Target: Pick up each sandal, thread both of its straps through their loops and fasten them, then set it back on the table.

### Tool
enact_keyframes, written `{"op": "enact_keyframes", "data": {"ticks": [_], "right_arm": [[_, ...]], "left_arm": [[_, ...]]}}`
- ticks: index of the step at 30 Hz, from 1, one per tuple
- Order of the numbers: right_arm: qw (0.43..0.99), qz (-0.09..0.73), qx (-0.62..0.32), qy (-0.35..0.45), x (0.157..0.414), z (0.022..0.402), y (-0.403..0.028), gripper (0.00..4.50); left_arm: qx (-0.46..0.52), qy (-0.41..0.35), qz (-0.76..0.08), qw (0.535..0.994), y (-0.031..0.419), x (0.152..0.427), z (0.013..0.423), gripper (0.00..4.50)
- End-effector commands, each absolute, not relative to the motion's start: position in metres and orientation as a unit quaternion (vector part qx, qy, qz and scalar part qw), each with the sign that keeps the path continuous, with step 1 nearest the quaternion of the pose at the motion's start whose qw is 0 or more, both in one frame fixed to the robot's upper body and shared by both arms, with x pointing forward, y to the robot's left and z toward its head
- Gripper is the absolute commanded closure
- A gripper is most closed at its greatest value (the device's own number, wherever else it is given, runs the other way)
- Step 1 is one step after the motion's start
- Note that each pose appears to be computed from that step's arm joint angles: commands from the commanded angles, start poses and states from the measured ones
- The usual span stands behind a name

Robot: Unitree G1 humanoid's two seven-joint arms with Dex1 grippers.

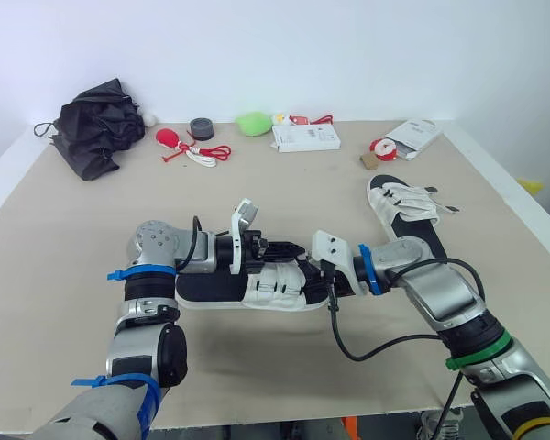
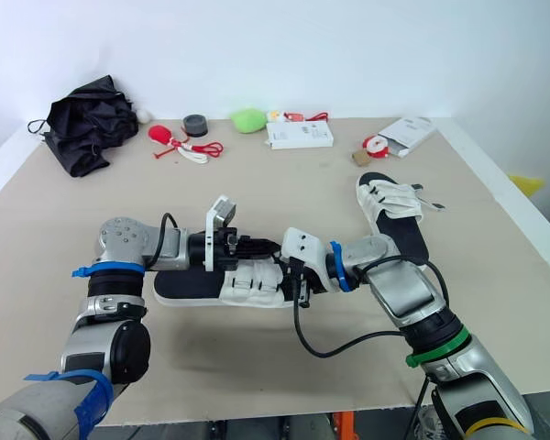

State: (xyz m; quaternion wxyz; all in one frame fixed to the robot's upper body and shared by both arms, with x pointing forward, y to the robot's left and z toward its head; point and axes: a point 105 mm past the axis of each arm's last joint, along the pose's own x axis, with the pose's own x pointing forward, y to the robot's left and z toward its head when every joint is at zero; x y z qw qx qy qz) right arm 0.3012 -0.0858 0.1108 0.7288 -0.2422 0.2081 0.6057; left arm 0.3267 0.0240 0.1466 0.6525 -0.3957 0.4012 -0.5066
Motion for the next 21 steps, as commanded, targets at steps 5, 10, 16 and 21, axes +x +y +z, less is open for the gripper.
{"op": "enact_keyframes", "data": {"ticks": [5, 10, 16, 21], "right_arm": [[0.716, 0.599, -0.244, 0.261, 0.294, 0.085, -0.094, 4.50], [0.715, 0.601, -0.245, 0.261, 0.295, 0.085, -0.093, 4.50], [0.715, 0.601, -0.246, 0.261, 0.295, 0.085, -0.093, 4.50], [0.715, 0.601, -0.244, 0.261, 0.295, 0.085, -0.093, 4.50]], "left_arm": [[-0.346, 0.416, -0.437, 0.719, 0.035, 0.331, 0.127, 1.91], [-0.318, 0.420, -0.413, 0.743, 0.039, 0.332, 0.119, 1.77], [-0.327, 0.387, -0.365, 0.781, 0.041, 0.357, 0.122, 1.77], [-0.407, 0.329, -0.355, 0.775, 0.037, 0.378, 0.149, 1.77]]}}
